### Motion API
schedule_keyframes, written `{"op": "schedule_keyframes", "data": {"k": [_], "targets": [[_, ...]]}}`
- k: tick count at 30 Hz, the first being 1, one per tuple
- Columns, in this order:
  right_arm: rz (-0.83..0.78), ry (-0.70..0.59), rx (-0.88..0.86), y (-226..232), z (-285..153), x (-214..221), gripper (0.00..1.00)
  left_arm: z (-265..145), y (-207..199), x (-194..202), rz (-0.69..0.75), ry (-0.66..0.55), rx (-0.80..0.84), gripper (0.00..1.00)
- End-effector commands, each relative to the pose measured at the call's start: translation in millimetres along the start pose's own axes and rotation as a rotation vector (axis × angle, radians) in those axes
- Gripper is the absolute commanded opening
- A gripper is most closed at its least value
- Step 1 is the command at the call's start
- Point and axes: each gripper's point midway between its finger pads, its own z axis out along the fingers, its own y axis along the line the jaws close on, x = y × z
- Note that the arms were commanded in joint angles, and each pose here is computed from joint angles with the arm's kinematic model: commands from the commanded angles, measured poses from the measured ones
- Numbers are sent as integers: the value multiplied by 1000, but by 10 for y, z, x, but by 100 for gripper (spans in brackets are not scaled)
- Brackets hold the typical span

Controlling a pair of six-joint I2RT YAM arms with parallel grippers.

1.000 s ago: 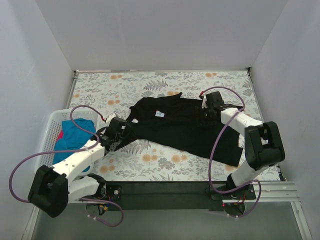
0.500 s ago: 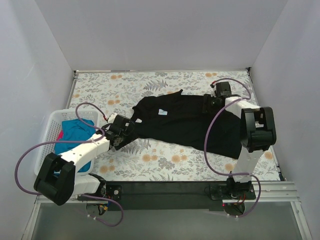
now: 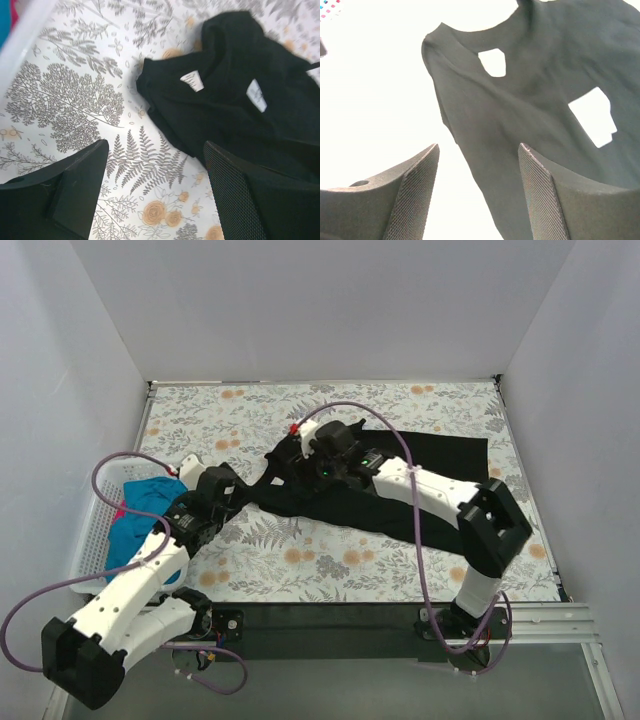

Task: Fold and stack the t-shirts
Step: Flatten the tshirt out

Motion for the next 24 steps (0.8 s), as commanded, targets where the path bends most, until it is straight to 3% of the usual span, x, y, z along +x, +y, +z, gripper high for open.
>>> {"op": "schedule_keyframes", "data": {"k": [1,10,17,18,20,21,22,24], "targets": [[-94,3,-53,237,350,-80,72,-270,68,-334,-46,-97,-30,76],[-254,74,-90,669,1158,65,76,-647,189,-522,-72,-146,3,76],[-319,151,29,421,1536,349,75,-668,186,-497,-59,-138,25,76],[-320,154,37,406,1553,356,71,-666,175,-490,-59,-134,31,76],[-325,148,38,405,1606,324,47,-646,178,-453,-53,-123,33,76],[-324,151,23,425,1630,327,29,-634,185,-428,-52,-116,33,76],[-334,140,10,467,1636,228,2,-622,172,-416,-54,-113,40,76],[-345,58,-14,591,1550,-256,1,-622,145,-392,-59,-104,61,76]]}}
